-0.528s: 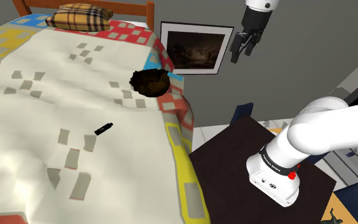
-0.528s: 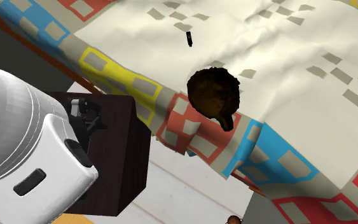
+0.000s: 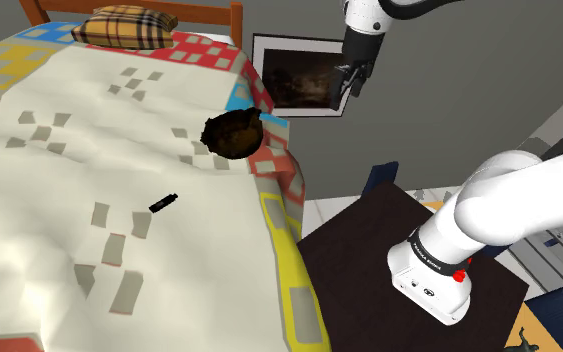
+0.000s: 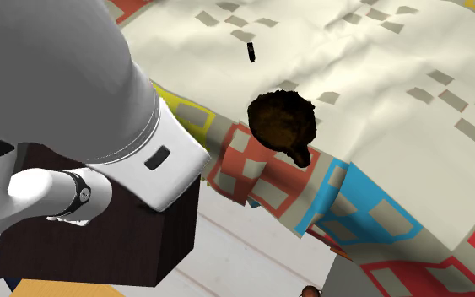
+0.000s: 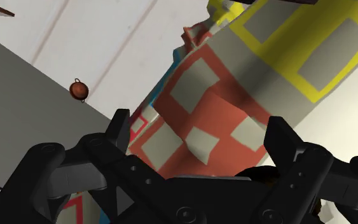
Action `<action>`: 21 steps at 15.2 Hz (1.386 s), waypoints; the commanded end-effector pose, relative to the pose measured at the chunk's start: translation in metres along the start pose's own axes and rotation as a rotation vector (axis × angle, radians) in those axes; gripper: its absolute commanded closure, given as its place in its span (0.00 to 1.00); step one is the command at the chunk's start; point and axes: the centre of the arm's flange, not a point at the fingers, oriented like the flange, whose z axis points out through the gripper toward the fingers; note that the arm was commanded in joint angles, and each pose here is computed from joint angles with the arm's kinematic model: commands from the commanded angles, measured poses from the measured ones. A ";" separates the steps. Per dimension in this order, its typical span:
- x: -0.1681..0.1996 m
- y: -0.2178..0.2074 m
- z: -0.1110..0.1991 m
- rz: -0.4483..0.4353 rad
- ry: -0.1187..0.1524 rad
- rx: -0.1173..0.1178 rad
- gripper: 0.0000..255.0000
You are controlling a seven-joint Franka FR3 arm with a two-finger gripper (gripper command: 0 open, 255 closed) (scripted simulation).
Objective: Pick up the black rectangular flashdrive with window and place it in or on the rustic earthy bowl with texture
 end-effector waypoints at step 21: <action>0.141 -0.221 0.100 -0.350 0.037 0.042 0.00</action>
